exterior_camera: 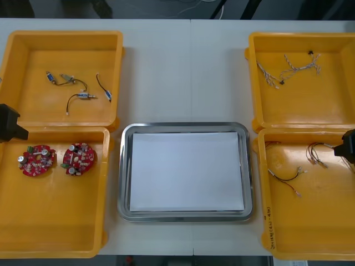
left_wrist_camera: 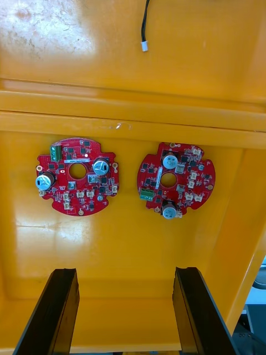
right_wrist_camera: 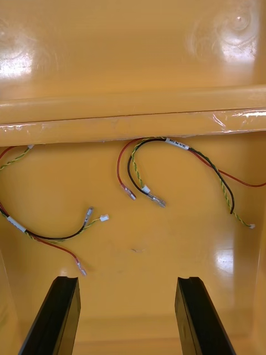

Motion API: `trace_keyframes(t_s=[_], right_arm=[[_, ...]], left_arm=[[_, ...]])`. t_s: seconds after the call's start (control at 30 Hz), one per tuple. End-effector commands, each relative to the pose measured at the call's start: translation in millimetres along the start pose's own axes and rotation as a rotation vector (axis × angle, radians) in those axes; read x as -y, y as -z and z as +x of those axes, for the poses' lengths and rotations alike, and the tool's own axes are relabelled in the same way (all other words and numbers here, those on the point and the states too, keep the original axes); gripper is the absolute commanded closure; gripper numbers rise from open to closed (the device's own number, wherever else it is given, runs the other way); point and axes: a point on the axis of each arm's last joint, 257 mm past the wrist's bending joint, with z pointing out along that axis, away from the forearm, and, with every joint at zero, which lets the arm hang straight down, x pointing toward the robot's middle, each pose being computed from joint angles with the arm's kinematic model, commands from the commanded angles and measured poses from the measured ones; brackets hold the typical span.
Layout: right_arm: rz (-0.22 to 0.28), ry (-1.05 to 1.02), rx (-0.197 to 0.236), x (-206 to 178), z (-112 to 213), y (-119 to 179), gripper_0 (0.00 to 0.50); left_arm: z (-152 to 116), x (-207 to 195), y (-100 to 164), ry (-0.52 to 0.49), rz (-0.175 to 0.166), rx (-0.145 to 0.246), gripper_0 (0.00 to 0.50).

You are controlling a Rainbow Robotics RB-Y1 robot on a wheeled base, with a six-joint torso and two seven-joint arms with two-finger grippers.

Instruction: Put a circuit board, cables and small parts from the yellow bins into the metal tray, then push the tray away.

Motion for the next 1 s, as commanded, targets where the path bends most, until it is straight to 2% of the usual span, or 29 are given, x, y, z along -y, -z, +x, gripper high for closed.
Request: trace_keyframes(t_s=[0.03, 1.0], right_arm=[[0.039, -0.001, 0.014, 18.6, -2.7, 10.3, 0.0], [0.039, -0.001, 0.014, 18.6, -2.7, 10.3, 0.0]], left_arm=[[-4.7, -14.2, 16.0, -0.073, -0.046, 0.029, 0.0], [-4.7, -14.2, 16.0, -0.073, -0.046, 0.029, 0.0]])
